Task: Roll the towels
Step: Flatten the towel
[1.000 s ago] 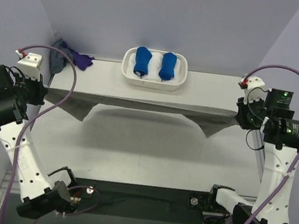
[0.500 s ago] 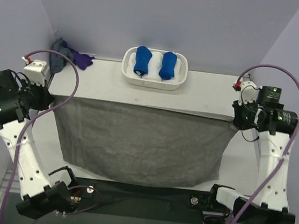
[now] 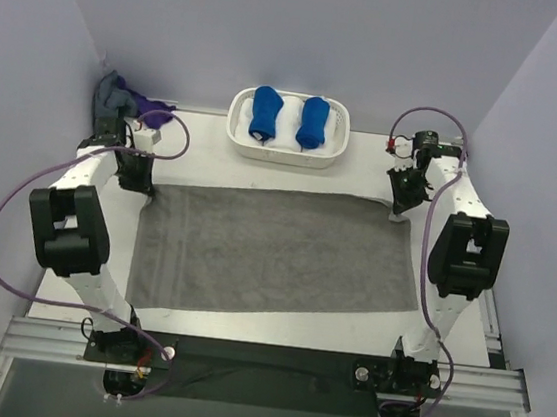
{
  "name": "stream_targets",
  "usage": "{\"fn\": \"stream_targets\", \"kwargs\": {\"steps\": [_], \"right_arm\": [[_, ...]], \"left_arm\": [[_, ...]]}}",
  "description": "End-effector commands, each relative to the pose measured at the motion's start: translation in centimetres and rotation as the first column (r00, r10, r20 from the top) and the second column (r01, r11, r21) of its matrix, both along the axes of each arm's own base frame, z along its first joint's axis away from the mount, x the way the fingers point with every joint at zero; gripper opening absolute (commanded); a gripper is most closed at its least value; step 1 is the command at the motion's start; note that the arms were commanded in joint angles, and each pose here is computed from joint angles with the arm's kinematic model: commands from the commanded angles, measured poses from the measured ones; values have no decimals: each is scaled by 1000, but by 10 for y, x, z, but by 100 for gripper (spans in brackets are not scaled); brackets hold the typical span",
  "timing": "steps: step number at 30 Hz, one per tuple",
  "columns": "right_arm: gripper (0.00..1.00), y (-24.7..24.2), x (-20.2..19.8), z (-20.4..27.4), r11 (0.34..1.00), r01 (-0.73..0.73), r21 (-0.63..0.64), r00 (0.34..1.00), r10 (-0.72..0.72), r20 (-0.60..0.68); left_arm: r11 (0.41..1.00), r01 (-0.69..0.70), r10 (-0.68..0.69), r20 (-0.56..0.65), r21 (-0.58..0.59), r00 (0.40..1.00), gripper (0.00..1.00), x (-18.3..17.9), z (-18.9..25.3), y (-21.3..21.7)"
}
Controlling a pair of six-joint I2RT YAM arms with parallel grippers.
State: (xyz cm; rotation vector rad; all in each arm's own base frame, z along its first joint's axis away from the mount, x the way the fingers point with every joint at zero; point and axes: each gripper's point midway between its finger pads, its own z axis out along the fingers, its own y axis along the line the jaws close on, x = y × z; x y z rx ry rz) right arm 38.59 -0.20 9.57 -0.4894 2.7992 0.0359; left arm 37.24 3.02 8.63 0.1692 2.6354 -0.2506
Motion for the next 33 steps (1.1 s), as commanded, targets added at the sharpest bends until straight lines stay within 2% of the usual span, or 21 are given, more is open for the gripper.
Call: {"fn": "stream_targets", "kwargs": {"steps": [1,2,4,5,6,7,8,9,10,12,14,16,18,19,21,22,24,26,29,30,33], "right_arm": [[0,-8,38,-15,996,85,-32,996,-84,23],[0,-9,51,-11,995,97,-30,994,-95,47],[0,-11,62,-28,990,137,-35,991,-136,20],[2,-12,68,-30,989,144,-39,989,-144,23],[8,-13,81,-22,987,155,-39,987,-153,55],[24,-16,84,-31,983,175,-56,984,-173,36],[32,-19,88,-30,980,188,-61,982,-186,41],[41,-21,99,-20,977,205,-62,977,-201,74],[50,-24,101,-19,971,230,-65,971,-225,76],[52,-41,108,-6,956,283,-80,955,-273,118],[51,-61,106,11,936,339,-98,934,-321,159],[47,-65,96,25,935,340,-98,931,-321,172],[42,-53,84,29,955,291,-51,948,-280,153],[38,-47,75,40,960,277,-28,949,-269,162],[35,-33,54,29,969,249,7,963,-248,101],[32,-29,41,33,970,243,23,967,-244,79],[29,-15,15,22,972,222,80,975,-221,-15],[25,-6,-25,14,975,199,97,974,-186,-125],[23,-1,-72,17,987,120,105,973,-96,-211],[23,0,-99,13,990,96,101,960,-66,-271],[19,-7,-143,-1,997,26,68,929,2,-370]], "left_arm": [[996,-84,80,103,37,991,0,67,-7,24],[996,-79,74,141,37,987,0,86,2,26],[998,-63,62,109,6,992,0,102,-15,22],[998,-56,55,140,1,989,0,118,-5,22],[999,-46,48,108,-20,993,1,122,-18,19],[999,-36,39,108,-31,993,9,126,-18,17],[999,-23,27,107,-36,994,18,131,-20,13],[999,-23,26,115,-30,993,37,140,-18,15],[999,-26,30,116,-32,993,43,143,-17,16],[998,-49,52,140,-26,989,55,149,-6,21],[998,-45,50,163,-31,985,57,148,7,23],[999,-38,42,194,-24,980,59,140,29,27],[1000,6,0,222,-27,975,59,123,52,22],[999,21,-14,195,-30,981,59,109,45,18],[997,70,-62,204,-31,977,59,87,58,9],[995,83,-73,159,-56,985,58,68,45,5],[985,137,-121,150,-102,981,56,38,54,-5],[980,139,-129,75,-143,989,53,3,37,-5],[972,185,-189,-16,-146,982,49,-49,29,3],[965,220,-231,-65,-142,971,45,-75,21,6],[963,239,-258,-164,-127,952,38,-118,8,24]]}}
